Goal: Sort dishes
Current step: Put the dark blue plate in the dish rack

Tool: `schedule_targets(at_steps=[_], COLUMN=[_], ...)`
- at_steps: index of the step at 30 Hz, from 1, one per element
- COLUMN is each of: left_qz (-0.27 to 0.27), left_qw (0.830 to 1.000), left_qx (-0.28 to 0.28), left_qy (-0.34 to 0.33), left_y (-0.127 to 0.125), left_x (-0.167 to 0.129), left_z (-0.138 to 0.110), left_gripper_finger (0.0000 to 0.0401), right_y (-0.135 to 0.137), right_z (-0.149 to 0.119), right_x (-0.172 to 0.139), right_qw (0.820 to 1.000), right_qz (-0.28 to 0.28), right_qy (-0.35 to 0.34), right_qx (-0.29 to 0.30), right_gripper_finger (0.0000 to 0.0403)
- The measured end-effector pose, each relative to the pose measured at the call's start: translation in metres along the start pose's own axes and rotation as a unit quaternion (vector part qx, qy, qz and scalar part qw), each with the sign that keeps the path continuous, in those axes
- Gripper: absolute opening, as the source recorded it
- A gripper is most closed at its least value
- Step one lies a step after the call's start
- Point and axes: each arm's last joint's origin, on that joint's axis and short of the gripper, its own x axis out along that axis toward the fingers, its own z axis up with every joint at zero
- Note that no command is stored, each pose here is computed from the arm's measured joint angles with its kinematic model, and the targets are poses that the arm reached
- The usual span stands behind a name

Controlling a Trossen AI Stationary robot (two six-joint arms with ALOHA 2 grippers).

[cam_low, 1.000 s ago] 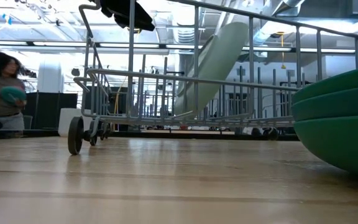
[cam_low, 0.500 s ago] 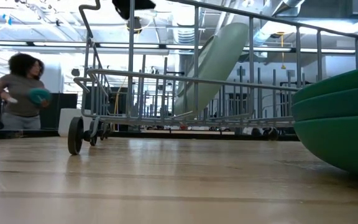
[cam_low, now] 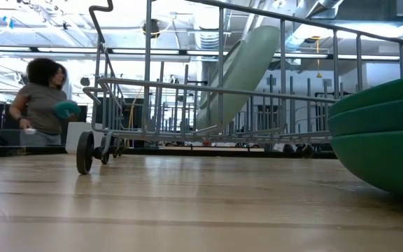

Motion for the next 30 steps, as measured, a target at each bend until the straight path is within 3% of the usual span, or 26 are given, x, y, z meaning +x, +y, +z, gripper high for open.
schedule_targets(at_steps=[6, 11, 18, 30], left_qz=[-0.005, 0.007, 0.018, 0.031], left_qw=[1.0, 0.997, 0.995, 0.993], left_qx=[-0.012, -0.036, -0.027, -0.045], left_qy=[0.024, 0.061, 0.092, 0.103], left_y=[-0.017, -0.019, -0.019, -0.023], left_x=[0.018, 0.037, 0.062, 0.051], left_z=[-0.012, -0.025, -0.04, -0.041], left_gripper_finger=[0.0199, 0.0199, 0.0199, 0.0199], right_y=[0.004, 0.007, 0.006, 0.005], right_z=[-0.004, -0.005, -0.004, 0.006], right_x=[-0.006, -0.007, -0.006, -0.002], right_qw=[0.998, 0.997, 0.995, 0.987], right_qz=[-0.034, -0.04, -0.055, -0.088], right_qy=[-0.055, -0.064, -0.083, -0.135], right_qx=[-0.011, -0.017, -0.017, 0.007], right_gripper_finger=[0.025, 0.025, 0.025, 0.025])
